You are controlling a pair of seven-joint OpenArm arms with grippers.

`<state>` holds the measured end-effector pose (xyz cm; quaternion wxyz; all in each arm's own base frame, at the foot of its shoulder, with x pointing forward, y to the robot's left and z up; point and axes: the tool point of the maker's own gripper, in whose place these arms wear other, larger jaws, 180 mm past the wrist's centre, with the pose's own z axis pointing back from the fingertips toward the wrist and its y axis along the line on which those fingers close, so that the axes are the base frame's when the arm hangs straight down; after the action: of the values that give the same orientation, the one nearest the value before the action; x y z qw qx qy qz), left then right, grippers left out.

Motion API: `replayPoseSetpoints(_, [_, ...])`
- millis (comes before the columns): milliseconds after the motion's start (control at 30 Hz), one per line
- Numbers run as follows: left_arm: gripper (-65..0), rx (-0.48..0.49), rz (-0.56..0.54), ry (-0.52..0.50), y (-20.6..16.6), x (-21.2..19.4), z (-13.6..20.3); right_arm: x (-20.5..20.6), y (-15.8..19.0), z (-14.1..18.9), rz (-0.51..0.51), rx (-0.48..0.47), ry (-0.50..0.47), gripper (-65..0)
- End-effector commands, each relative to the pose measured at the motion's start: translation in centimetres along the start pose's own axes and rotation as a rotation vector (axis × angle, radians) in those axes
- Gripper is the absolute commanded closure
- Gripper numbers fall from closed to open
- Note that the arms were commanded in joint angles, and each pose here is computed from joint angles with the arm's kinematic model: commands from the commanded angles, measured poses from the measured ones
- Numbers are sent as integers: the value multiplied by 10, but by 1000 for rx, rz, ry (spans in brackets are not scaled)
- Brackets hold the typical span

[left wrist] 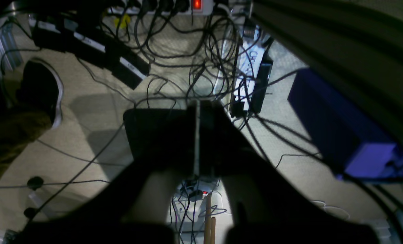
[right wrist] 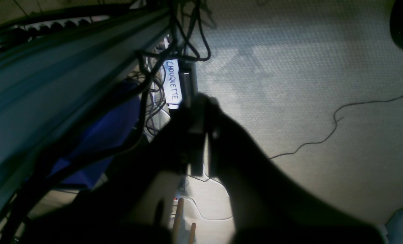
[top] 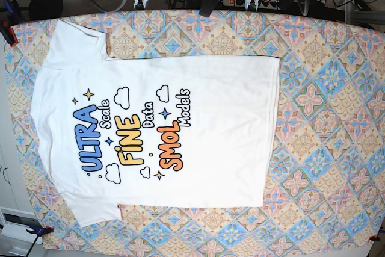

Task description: Fold the T-shirt properly

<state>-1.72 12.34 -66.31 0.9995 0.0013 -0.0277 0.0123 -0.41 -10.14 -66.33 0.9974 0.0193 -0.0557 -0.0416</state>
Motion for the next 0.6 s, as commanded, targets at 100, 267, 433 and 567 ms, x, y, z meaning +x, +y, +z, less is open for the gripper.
replayPoseSetpoints(100, [-2, -2, -3, 1, -2, -1, 0, 0, 0, 0, -2, 1, -4, -2])
replayPoseSetpoints(267, [-2, -2, -3, -1, -2, 0, 0, 0, 0, 0, -2, 1, -4, -2])
replayPoseSetpoints(433, [-2, 1, -3, -1, 0, 0, 0, -1, 0, 0, -2, 1, -2, -2])
replayPoseSetpoints(567, [-2, 1, -5, -1, 0, 0, 0, -1, 0, 0, -2, 1, -2, -3])
